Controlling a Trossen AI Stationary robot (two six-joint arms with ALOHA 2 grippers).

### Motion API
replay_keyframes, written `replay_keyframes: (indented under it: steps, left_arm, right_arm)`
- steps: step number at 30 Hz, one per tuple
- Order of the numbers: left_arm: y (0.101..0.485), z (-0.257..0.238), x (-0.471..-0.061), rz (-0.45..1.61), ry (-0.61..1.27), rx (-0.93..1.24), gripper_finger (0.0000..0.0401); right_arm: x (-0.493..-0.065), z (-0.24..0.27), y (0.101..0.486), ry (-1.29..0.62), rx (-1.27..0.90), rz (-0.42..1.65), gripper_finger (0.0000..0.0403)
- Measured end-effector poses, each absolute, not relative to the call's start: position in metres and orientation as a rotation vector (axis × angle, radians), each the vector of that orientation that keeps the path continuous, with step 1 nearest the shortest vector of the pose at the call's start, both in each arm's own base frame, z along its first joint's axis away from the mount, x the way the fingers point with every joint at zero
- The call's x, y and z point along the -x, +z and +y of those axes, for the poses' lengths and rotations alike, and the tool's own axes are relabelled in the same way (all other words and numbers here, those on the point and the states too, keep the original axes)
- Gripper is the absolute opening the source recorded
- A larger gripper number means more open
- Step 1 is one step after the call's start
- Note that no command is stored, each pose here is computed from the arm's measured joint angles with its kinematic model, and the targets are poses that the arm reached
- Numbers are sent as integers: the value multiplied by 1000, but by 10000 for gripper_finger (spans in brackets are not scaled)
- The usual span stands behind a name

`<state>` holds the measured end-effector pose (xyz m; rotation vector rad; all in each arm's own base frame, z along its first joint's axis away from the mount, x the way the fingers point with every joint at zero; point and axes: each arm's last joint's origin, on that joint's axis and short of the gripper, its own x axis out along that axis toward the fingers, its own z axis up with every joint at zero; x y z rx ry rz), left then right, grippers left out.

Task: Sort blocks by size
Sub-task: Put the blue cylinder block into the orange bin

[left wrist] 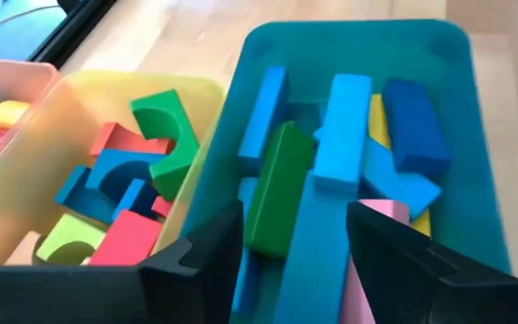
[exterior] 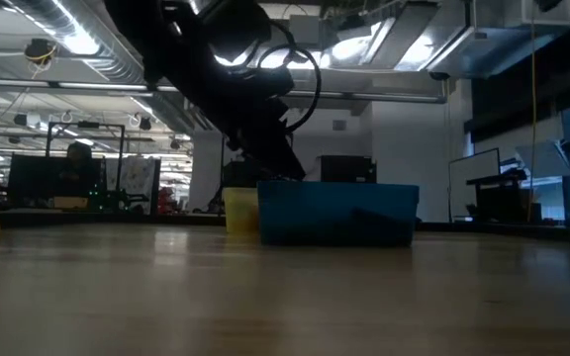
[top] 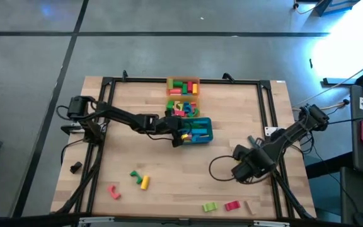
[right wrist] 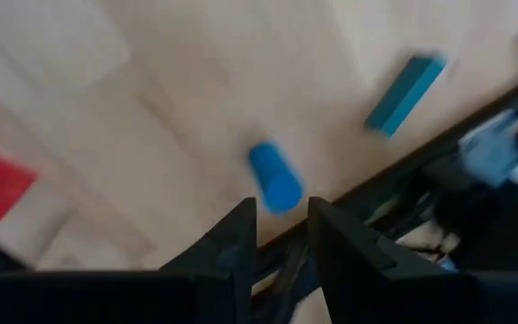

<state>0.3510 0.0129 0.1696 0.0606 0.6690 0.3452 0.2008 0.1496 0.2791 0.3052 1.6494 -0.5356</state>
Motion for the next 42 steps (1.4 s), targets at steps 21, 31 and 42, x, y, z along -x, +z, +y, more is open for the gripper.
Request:
replay_keyframes:
  steps: [21,31,42]
  left_arm:
    - [170,15,-351,682,329,-119,180]
    - [170,15,-351,682,330,-116,180]
    - [170,15,-351,681,330,-116,180]
  right_arm:
    - [-185,172,276,-602,-442,1664,214]
    - [-171,159,223,-707,-328,1729,254]
    - [-165,154,192,-632,-286,1760,233]
